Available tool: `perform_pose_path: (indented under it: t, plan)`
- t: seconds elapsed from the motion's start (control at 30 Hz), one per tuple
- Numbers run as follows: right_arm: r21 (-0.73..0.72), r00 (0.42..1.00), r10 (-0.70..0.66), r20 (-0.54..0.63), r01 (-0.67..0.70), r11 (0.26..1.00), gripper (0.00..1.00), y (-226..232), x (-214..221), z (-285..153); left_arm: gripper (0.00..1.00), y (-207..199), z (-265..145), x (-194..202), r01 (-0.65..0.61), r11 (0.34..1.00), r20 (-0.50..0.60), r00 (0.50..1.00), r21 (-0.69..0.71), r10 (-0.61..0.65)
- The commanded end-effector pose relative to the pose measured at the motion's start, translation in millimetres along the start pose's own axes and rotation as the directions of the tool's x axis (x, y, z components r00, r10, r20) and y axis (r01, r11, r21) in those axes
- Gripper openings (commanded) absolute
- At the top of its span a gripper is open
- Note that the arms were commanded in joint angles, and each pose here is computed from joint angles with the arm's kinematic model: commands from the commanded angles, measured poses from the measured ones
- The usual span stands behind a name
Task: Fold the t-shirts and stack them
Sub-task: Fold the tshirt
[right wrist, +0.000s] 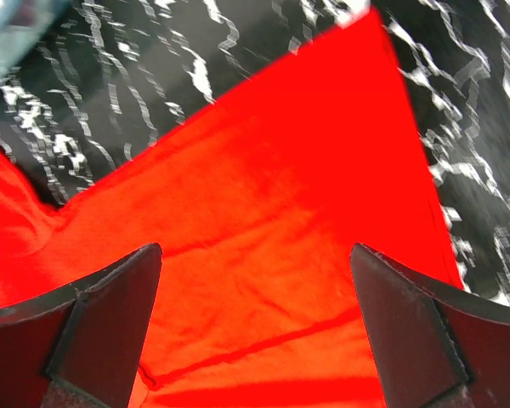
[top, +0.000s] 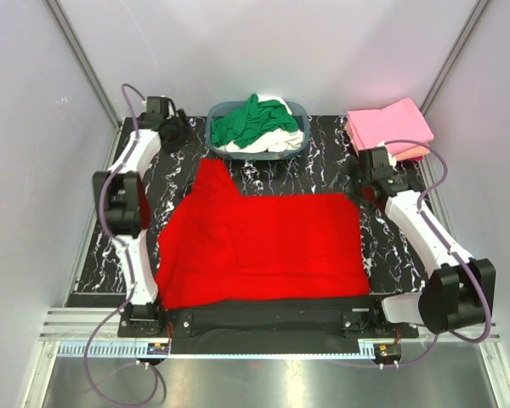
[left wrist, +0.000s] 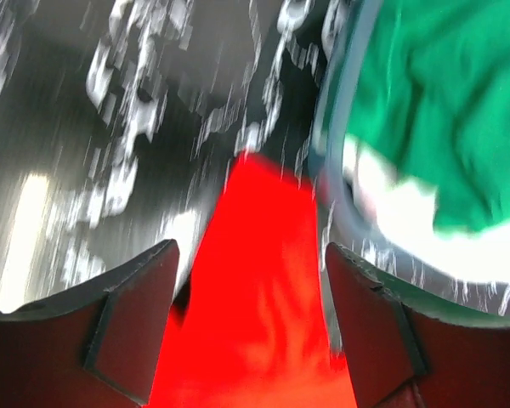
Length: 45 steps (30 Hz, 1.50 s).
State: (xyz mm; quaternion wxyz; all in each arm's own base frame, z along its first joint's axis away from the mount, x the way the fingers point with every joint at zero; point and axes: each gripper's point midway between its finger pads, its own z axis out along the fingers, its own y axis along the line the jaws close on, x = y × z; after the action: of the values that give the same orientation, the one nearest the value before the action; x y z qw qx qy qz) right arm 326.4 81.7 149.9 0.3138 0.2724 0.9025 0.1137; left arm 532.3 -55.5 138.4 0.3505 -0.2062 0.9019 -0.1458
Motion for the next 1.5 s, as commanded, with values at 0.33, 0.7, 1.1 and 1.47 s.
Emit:
perform_pose_path:
  t: [0.33, 0.7, 1.1, 1.47]
  plan:
    - [-0.044, 0.993, -0.101, 0.059, 0.103, 0.994, 1.00, 15, -27, 15, 0.65, 1, 110, 31, 0.060, 0.992, -0.128, 0.991, 0.109, -0.046]
    - [-0.018, 0.996, -0.077, 0.054, 0.078, 0.997, 1.00, 1, -28, 16, 0.46, 5, 115, 75, 0.117, 0.992, -0.201, 0.974, 0.052, -0.105]
    - [0.025, 0.992, -0.028, -0.120, 0.031, 0.999, 1.00, -29, -5, 75, 0.00, 18, 118, 84, 0.063, 0.998, -0.207, 0.977, 0.010, -0.060]
    - [0.119, 0.984, 0.019, -0.175, 0.002, 0.993, 1.00, -56, -10, 112, 0.00, 4, 97, 66, 0.042, 0.998, -0.148, 0.988, 0.038, -0.036]
